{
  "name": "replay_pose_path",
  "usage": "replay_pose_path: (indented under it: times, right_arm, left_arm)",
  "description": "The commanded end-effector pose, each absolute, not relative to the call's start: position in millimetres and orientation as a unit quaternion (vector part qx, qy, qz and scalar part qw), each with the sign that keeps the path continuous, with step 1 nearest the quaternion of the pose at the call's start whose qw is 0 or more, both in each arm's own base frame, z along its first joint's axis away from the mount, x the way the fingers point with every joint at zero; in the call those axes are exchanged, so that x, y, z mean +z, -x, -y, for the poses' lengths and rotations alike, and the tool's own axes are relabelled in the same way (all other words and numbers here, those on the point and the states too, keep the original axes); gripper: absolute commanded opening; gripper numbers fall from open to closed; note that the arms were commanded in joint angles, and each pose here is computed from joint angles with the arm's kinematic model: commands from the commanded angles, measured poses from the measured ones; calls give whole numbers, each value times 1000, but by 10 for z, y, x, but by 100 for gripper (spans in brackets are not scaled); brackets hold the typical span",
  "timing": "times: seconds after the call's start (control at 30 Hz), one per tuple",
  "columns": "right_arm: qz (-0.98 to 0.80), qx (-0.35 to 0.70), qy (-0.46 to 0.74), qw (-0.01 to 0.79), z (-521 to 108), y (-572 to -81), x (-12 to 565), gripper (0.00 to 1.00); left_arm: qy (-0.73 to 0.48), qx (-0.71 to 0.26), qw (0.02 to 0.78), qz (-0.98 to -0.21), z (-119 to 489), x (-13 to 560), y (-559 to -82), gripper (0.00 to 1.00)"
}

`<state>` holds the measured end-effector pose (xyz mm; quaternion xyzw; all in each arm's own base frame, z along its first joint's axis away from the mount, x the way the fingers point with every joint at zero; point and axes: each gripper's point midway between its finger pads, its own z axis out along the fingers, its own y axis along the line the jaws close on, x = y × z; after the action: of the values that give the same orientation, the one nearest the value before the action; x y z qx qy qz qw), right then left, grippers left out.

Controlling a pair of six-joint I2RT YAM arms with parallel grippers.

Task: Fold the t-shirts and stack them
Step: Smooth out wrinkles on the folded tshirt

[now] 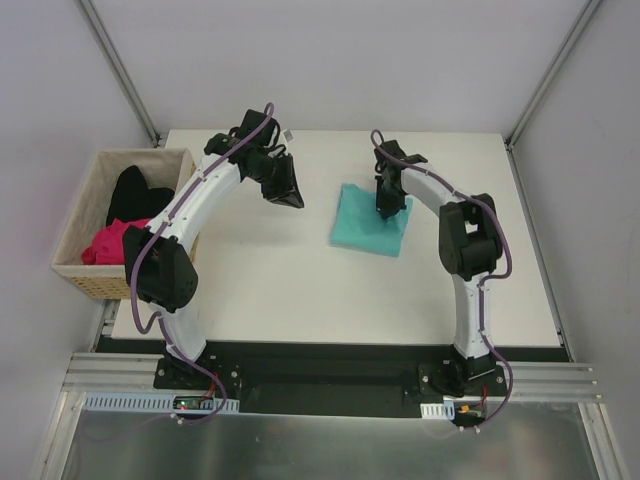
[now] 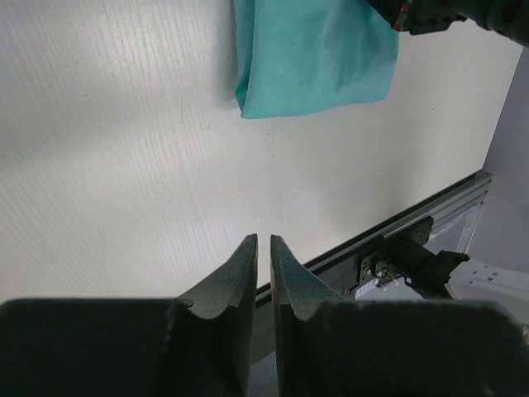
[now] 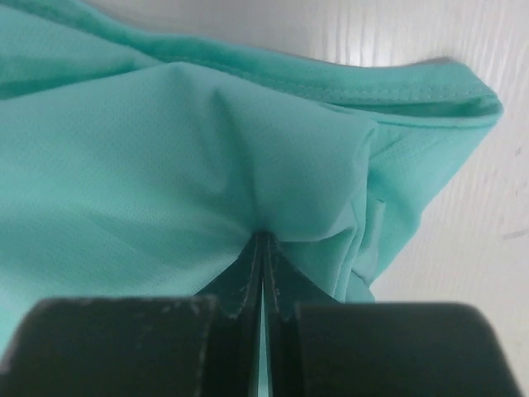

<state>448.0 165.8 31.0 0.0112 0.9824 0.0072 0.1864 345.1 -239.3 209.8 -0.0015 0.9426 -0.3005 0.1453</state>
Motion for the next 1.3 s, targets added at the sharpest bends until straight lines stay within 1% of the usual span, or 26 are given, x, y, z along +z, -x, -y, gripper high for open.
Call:
replay_pose_path:
  times: [0.0, 0.27, 0.7, 0.83, 0.9, 1.0, 1.07, 1.1, 1.17, 1.23, 1.27]
  right_arm:
    - [-982, 18, -28, 183, -1663, -4214, 505, 0]
    - [-986, 13, -16, 164, -1743, -3826, 438, 0]
    - [-987, 17, 45, 153, -2210, -3221, 489, 0]
    - [-984, -6, 55, 172, -2241, -3113, 613, 1]
    - [-981, -17, 61, 186, -2263, -3024, 786, 6]
    - [-968, -46, 63, 238, -2223, -2977, 1177, 15]
    - [-961, -41, 59, 266, -2250, -2936, 1439, 20]
    - [-961, -50, 56, 265, -2195, -2889, 1496, 22]
    - [-959, -61, 42, 275, -2124, -2871, 1601, 28]
    - [-956, -72, 34, 284, -2071, -2885, 1638, 30]
    - [-956, -79, 35, 282, -2051, -2876, 1624, 34]
  left_arm:
    - [-4, -306, 179, -935, 2351, 2311, -3476, 11]
    - [-14, -304, 184, -935, 2339, 2345, -3472, 11]
    - [-19, -287, 185, -940, 2240, 2289, -3390, 11]
    - [-19, -280, 188, -941, 2209, 2269, -3392, 11]
    - [-21, -278, 185, -942, 2199, 2235, -3390, 11]
    - [-22, -273, 177, -945, 2193, 2146, -3399, 11]
    - [-25, -273, 173, -946, 2201, 2109, -3408, 11]
    - [-26, -274, 165, -947, 2215, 2066, -3412, 11]
    - [-29, -275, 160, -947, 2232, 2024, -3429, 11]
    - [-33, -278, 152, -948, 2259, 1962, -3449, 11]
    - [-34, -281, 151, -947, 2275, 1963, -3464, 11]
